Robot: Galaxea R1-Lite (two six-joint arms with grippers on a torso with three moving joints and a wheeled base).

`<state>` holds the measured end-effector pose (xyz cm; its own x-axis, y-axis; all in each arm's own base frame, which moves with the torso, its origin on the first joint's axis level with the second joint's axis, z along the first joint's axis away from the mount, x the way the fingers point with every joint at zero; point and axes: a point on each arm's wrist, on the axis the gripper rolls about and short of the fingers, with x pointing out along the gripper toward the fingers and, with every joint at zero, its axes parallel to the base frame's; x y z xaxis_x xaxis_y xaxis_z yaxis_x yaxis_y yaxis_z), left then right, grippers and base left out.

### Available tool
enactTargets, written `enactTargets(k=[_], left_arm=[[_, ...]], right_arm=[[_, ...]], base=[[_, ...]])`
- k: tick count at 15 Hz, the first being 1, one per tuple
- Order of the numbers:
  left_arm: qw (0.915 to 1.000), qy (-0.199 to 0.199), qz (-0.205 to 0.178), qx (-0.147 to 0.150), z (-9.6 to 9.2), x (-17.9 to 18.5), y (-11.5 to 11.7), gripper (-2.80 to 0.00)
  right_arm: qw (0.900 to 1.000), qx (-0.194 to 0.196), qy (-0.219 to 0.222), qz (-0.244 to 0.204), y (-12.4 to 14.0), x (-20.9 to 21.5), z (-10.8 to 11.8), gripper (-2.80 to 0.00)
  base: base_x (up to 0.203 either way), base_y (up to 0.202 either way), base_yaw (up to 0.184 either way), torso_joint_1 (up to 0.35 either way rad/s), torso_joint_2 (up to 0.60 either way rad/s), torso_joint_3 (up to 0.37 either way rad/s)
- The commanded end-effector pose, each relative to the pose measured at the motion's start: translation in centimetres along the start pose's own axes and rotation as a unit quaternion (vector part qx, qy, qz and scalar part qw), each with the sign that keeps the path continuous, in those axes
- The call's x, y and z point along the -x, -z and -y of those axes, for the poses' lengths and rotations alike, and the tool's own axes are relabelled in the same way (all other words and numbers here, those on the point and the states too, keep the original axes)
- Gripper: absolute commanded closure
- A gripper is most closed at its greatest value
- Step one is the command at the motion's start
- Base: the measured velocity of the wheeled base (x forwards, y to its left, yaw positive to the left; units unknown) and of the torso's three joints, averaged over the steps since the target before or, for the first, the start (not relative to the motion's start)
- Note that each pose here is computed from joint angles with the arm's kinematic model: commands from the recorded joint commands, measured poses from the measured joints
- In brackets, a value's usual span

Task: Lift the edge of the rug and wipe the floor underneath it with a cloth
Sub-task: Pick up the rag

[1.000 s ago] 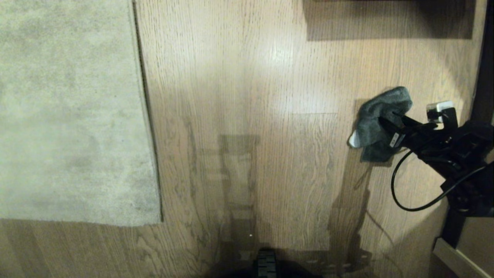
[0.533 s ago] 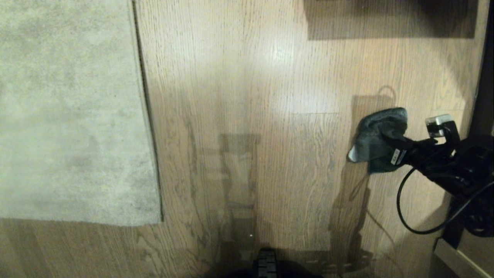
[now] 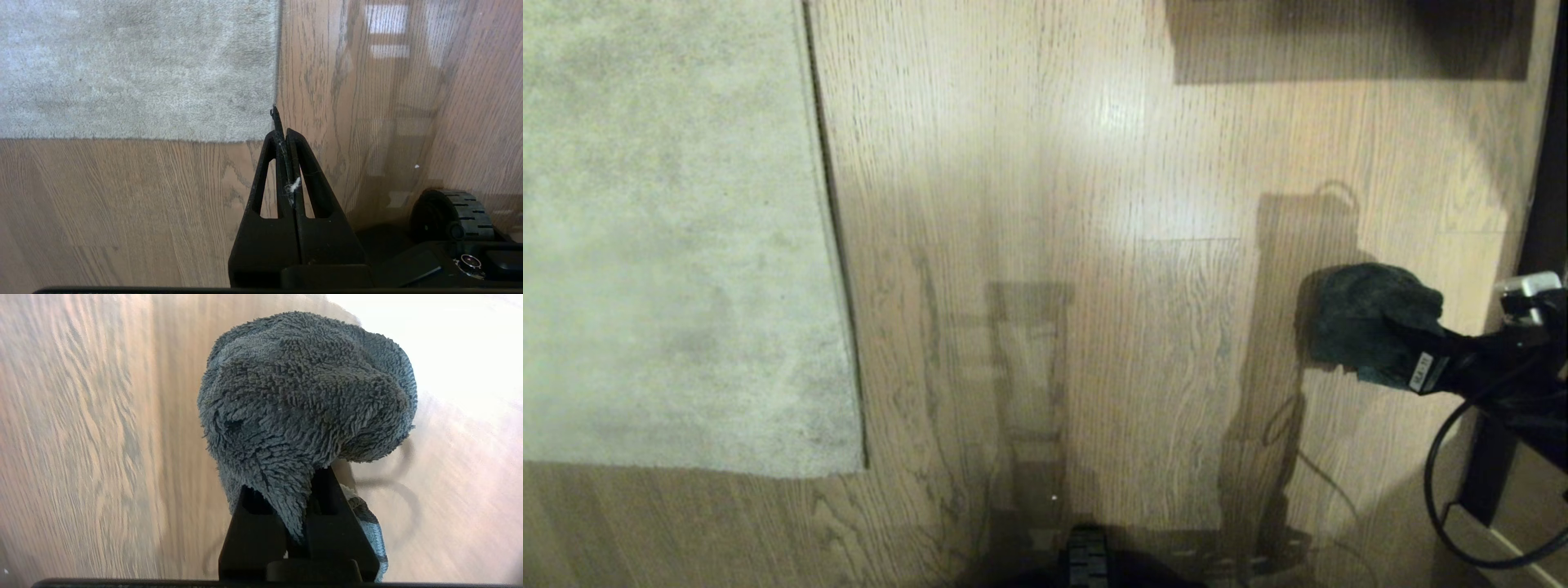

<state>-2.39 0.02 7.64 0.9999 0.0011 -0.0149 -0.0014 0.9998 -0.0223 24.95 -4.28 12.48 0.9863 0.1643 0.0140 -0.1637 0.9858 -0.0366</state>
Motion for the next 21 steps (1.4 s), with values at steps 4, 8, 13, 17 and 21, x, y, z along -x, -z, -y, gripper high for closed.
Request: enactTargets(k=[4,8,13,17,21], left_arm=[[1.0000,0.000,0.000,0.000,0.0,0.0,0.0,0.00],[1.0000,0.000,0.000,0.000,0.0,0.0,0.0,0.00],[1.0000,0.000,0.000,0.000,0.0,0.0,0.0,0.00],[1.0000,0.000,0.000,0.000,0.0,0.0,0.0,0.00],[1.0000,0.000,0.000,0.000,0.0,0.0,0.0,0.00]], right_arm=[[0.999,0.004,0.036,0.009,-0.9,5.3,-0.4,0.00],[0.999,0.004,0.053,0.013,-1.2,8.6,-1.4,0.00],[0.995,0.018,0.084,0.042,-3.2,12.0,-2.1,0.00],[0.995,0.023,0.086,0.053,-3.8,16.5,-4.8,0.00],[0.993,0.021,0.104,0.042,-1.7,22.0,-8.0,0.00]], base=[[0.000,0.000,0.000,0.000,0.00,0.000],[0.000,0.000,0.000,0.000,0.00,0.000],[0.000,0.000,0.000,0.000,0.00,0.000],[0.000,0.000,0.000,0.000,0.00,0.000],[0.000,0.000,0.000,0.000,0.00,0.000]])
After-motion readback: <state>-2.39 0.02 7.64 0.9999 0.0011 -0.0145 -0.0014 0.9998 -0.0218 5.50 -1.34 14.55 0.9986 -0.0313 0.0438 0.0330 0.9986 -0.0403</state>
